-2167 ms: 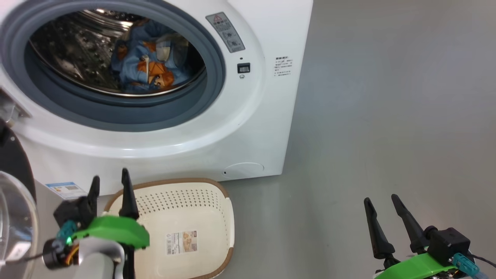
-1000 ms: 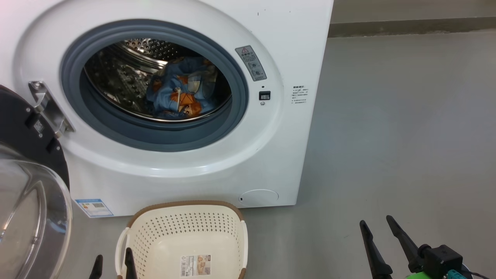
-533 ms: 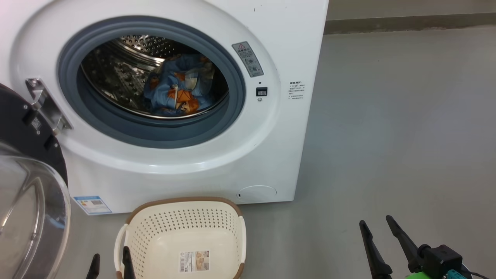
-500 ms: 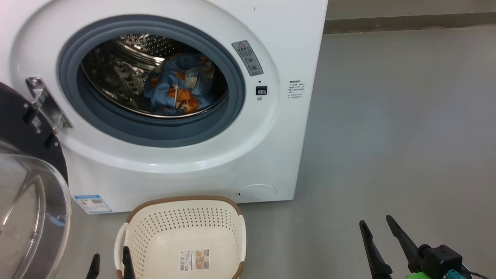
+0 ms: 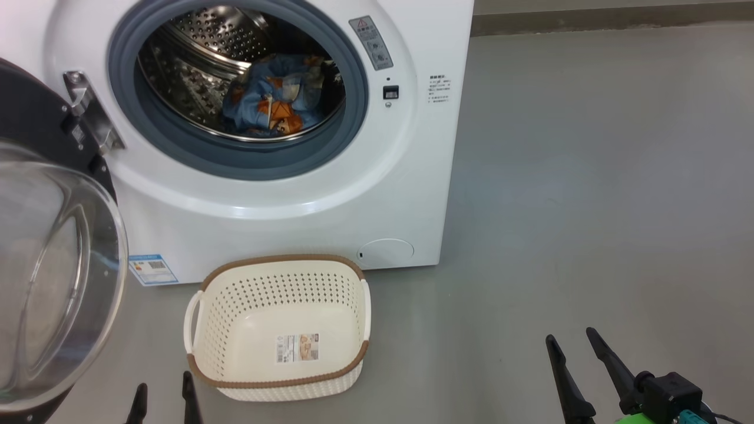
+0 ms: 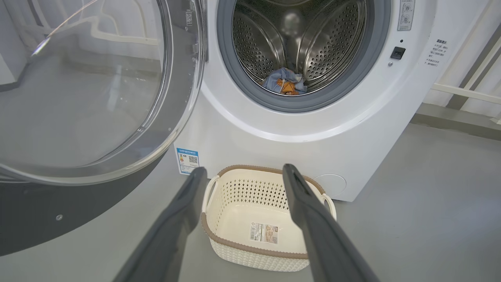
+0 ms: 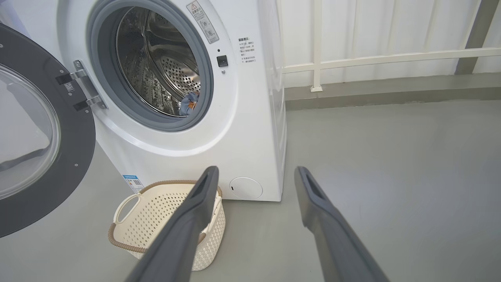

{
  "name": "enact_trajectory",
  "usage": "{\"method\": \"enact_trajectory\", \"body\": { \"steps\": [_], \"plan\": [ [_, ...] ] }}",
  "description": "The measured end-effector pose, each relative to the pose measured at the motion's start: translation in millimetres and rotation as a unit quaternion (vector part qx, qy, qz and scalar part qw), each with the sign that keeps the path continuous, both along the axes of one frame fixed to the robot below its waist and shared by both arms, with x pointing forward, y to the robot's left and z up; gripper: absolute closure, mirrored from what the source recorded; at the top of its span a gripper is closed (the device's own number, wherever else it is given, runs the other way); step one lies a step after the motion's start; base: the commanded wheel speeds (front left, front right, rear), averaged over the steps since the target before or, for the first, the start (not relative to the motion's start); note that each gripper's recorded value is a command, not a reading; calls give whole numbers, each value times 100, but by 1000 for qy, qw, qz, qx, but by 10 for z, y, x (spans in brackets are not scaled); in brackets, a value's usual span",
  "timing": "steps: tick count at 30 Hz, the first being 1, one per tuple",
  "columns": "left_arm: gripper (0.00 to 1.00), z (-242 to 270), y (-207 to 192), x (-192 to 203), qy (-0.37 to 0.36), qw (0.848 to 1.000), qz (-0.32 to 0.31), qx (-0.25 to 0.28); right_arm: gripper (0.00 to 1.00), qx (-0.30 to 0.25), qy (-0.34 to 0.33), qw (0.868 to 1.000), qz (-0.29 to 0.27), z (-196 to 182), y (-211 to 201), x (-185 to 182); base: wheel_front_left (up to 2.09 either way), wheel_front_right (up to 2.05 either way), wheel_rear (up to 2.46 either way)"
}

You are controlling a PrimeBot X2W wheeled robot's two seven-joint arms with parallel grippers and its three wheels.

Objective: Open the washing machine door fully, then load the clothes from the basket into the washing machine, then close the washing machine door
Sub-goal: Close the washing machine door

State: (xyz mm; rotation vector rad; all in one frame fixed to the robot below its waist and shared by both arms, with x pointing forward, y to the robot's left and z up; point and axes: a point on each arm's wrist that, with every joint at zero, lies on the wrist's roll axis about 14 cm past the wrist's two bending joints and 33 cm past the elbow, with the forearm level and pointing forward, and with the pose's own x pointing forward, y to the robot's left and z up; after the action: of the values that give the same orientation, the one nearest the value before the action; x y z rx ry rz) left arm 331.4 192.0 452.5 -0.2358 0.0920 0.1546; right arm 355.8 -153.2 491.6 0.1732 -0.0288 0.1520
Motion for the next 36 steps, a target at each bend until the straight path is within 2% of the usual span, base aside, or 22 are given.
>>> {"method": "enact_trajectory", "body": {
  "steps": [12, 21, 30, 36],
  "plan": [
    [0, 10, 25, -28, -2, 1000, 4, 2, 0, 2, -3, 1000, 3, 20, 30, 4, -34, 34, 0],
    [0, 12, 204, -162, 0, 999, 33, 19, 0, -5, -9, 999, 31, 55, 193, 67, 0, 0, 0],
    [0, 96, 558, -441, -10, 994, 106, 29, 0, -11, -13, 994, 108, 76, 676, 149, 0, 0, 0],
    [0, 59, 801, -808, -3, 986, 166, 28, 0, -24, -18, 983, 179, 91, 1092, 173, 0, 0, 0]
  ]
}}
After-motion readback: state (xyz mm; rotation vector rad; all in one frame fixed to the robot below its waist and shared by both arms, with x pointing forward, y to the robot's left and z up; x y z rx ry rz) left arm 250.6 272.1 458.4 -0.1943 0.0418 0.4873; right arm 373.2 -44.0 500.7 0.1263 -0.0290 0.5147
